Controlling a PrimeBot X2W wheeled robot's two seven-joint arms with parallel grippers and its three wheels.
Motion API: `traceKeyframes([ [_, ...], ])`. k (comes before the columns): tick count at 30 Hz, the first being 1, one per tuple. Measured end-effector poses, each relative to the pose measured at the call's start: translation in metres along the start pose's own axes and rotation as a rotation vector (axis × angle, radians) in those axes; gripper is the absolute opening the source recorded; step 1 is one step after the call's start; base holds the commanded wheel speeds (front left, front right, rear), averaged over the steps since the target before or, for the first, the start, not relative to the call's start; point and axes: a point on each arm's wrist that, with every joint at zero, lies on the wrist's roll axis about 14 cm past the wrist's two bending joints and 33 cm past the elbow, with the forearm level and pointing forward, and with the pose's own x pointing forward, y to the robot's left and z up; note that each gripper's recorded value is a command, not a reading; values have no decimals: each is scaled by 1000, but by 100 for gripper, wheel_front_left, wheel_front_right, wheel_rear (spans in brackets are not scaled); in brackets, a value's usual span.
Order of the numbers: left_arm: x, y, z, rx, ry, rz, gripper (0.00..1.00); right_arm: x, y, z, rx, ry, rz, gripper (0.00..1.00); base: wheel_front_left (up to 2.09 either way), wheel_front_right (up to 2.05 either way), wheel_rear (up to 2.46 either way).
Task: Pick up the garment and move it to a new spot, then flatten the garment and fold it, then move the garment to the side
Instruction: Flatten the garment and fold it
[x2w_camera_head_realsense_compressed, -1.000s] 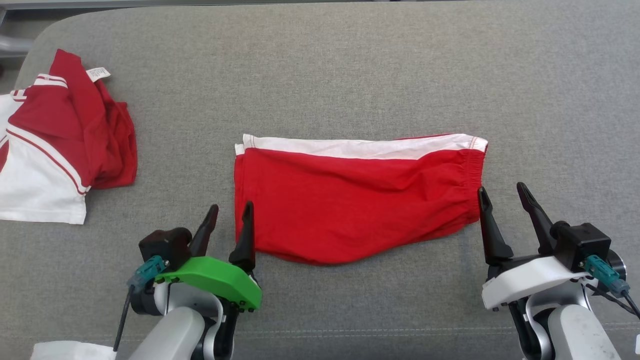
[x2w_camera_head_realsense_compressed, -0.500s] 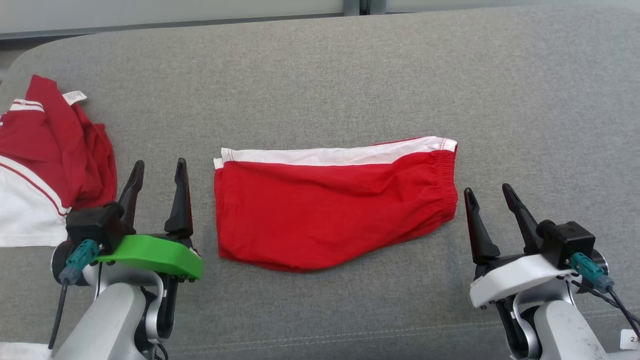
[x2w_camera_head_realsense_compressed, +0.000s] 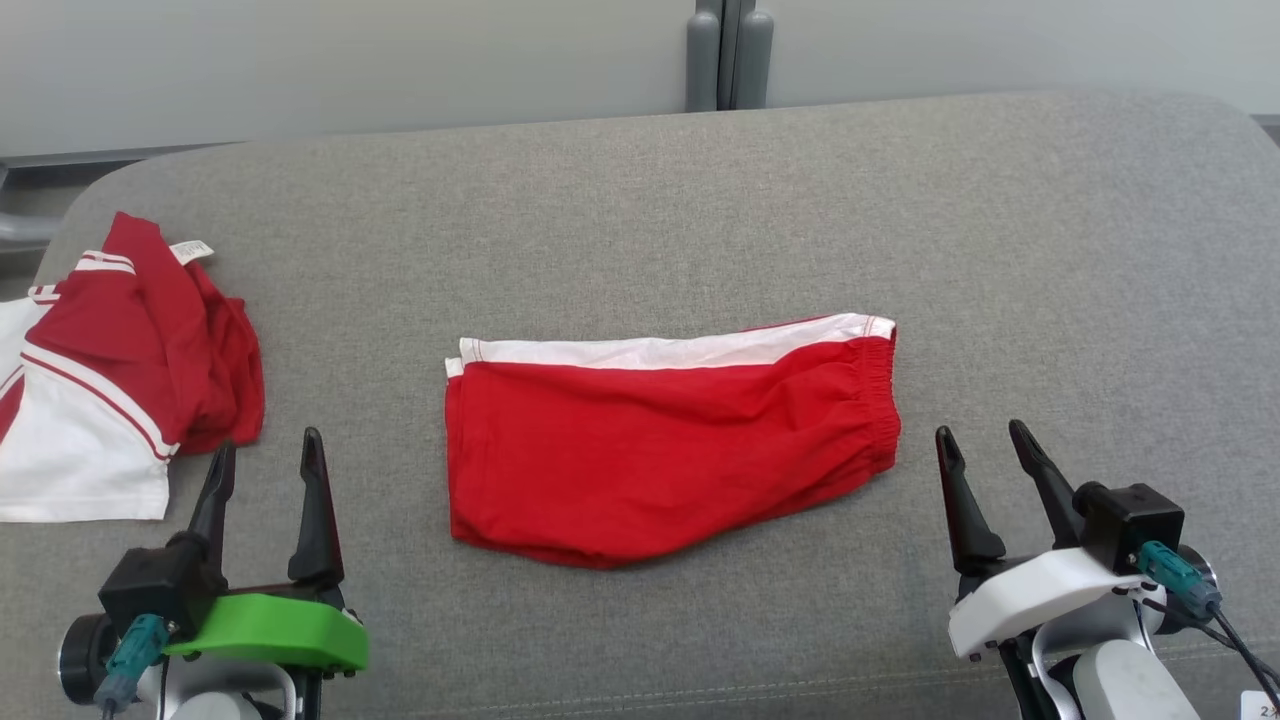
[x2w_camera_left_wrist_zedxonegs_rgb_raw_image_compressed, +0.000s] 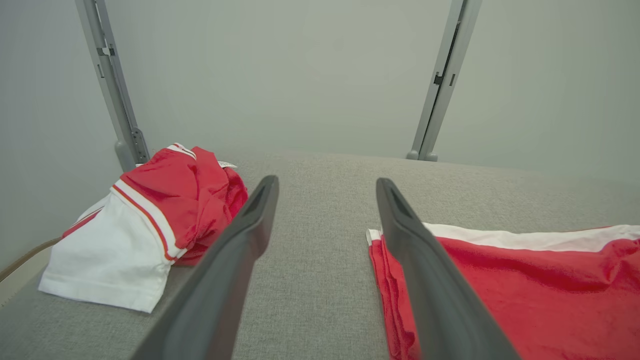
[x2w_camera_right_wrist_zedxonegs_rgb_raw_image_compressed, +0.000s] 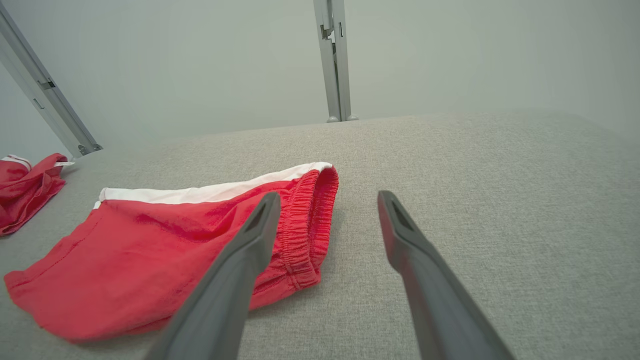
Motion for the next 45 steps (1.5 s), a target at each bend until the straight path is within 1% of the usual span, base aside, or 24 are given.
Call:
traceKeyframes([
  [6, -22, -1, -4, 34, 7, -11, 100, -14, 2, -2, 11, 17, -2, 100, 0, 0, 0],
  [12, -29, 2, 0, 45, -6, -10, 100, -20, 5, 0, 16, 19, 2, 100, 0, 0, 0],
  [20, -25, 0, -10, 45, 24, -24, 100, -18, 3, -6, 35, 44, -3, 100, 0, 0, 0],
  [23, -16, -6, -11, 47, 23, -43, 100, -7, 2, -5, 25, 47, 7, 100, 0, 0, 0],
  [28, -8, -7, -14, 52, 32, -51, 100, 14, 7, -20, 49, 100, 40, 100, 0, 0, 0],
  [33, 0, -8, -17, 53, 36, -51, 100, 37, 6, -40, 31, 178, 68, 100, 0, 0, 0],
  [36, 3, -5, -22, 52, 48, -46, 100, 47, 8, -55, 39, 221, 80, 100, 0, 0, 0],
  [41, 9, -5, -31, 39, 68, -42, 100, 59, 11, -82, 48, 310, 97, 100, 0, 0, 0],
  [45, 11, 0, -38, 40, 87, -29, 100, 62, 14, -102, 63, 376, 106, 100, 0, 0, 0],
])
